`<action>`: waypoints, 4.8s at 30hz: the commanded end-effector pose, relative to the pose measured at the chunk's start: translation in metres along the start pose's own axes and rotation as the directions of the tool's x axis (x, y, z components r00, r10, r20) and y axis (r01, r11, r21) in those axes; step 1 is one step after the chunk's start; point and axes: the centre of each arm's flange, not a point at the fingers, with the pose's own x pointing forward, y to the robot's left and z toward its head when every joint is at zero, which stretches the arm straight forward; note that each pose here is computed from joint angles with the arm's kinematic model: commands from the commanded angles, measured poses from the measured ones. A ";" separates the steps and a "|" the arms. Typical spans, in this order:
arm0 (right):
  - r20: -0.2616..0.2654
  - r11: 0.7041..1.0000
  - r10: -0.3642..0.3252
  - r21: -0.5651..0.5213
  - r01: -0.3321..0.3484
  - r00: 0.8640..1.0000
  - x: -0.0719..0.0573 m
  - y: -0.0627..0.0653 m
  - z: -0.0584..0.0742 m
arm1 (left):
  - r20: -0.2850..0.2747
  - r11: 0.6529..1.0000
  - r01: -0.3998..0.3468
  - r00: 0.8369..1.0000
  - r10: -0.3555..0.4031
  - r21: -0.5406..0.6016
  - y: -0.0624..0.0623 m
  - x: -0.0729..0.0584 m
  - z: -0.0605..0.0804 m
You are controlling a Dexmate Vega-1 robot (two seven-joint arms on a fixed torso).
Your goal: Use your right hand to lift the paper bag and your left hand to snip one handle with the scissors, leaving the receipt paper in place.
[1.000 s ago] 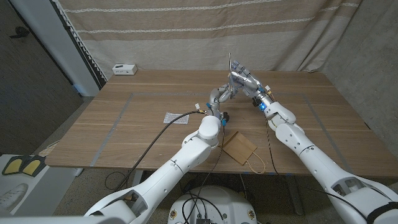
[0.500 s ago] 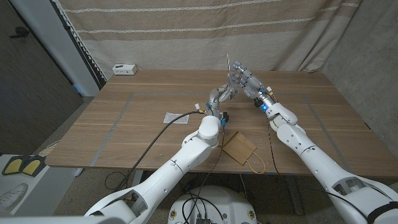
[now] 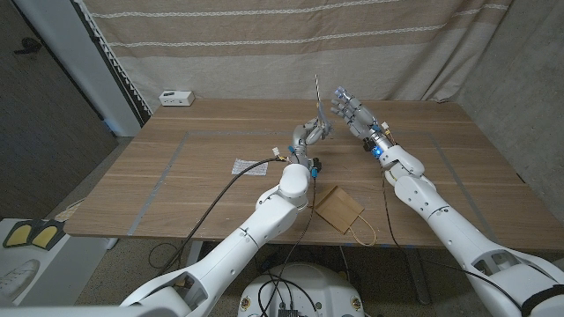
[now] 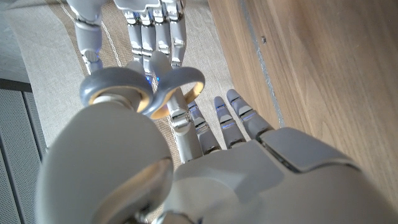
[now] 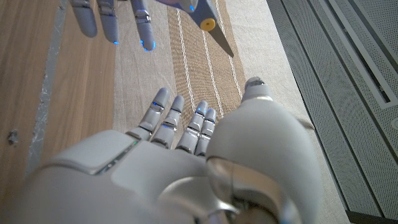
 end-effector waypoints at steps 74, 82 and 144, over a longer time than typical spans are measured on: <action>-0.054 0.996 -0.049 -0.076 0.045 0.997 0.001 -0.019 0.014 | 0.079 0.998 -0.054 0.995 0.057 -0.036 0.053 0.007 0.010; -0.051 0.995 -0.061 -0.080 0.057 0.997 0.005 -0.011 0.010 | 0.083 0.997 -0.049 0.995 0.053 -0.056 0.065 0.010 0.009; -0.048 0.993 -0.084 -0.090 0.080 0.995 0.011 0.004 0.004 | 0.067 0.979 0.058 0.997 -0.046 -0.195 0.098 -0.011 0.008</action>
